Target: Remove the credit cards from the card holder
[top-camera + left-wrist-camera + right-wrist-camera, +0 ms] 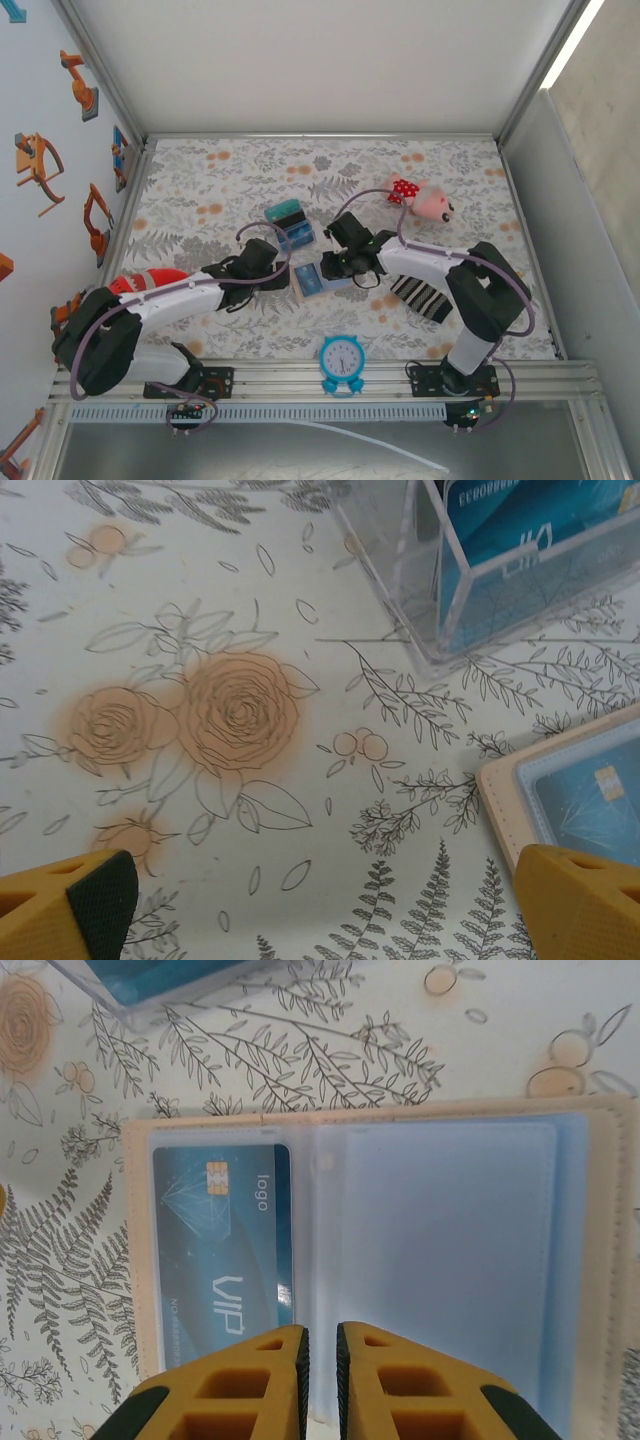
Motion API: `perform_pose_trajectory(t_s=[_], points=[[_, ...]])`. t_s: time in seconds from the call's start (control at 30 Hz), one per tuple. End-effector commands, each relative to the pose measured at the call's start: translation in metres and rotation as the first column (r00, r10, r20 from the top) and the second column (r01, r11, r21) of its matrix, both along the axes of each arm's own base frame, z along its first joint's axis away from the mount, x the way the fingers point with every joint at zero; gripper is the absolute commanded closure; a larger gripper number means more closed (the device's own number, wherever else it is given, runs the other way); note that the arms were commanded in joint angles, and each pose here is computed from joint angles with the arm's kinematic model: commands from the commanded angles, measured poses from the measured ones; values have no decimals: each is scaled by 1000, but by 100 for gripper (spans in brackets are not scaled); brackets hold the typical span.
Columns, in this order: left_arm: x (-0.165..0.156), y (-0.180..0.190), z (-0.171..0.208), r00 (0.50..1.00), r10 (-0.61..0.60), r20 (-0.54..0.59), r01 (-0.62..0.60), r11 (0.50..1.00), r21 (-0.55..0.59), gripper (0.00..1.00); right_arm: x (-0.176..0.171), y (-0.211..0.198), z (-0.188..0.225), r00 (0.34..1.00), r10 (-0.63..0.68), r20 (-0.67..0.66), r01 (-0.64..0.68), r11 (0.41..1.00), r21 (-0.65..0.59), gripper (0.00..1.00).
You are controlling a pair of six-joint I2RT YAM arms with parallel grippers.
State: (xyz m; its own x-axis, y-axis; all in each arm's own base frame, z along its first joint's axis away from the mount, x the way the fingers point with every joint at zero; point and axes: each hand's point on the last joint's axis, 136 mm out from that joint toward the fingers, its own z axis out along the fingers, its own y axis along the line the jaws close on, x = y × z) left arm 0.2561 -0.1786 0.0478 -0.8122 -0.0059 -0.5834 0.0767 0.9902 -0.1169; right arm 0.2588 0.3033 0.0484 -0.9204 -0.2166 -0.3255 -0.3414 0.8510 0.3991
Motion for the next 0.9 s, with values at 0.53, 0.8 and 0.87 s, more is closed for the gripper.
perform_pose_trajectory(t_s=[0.53, 0.8, 0.87], points=[[-7, -25, -29, 994, -65, -85, 72, 994, 84, 3, -3, 19, -13, 995, 23, -100, -13, 995, 100, 80], [-8, -21, -30, 994, -63, -94, 75, 988, 136, 3, -6, 20, -23, 991, 32, -127, -19, 995, 95, 77], [-9, -21, -32, 993, -64, -98, 78, 986, 145, 3, -6, 23, -23, 990, 36, -134, -21, 994, 111, 77]])
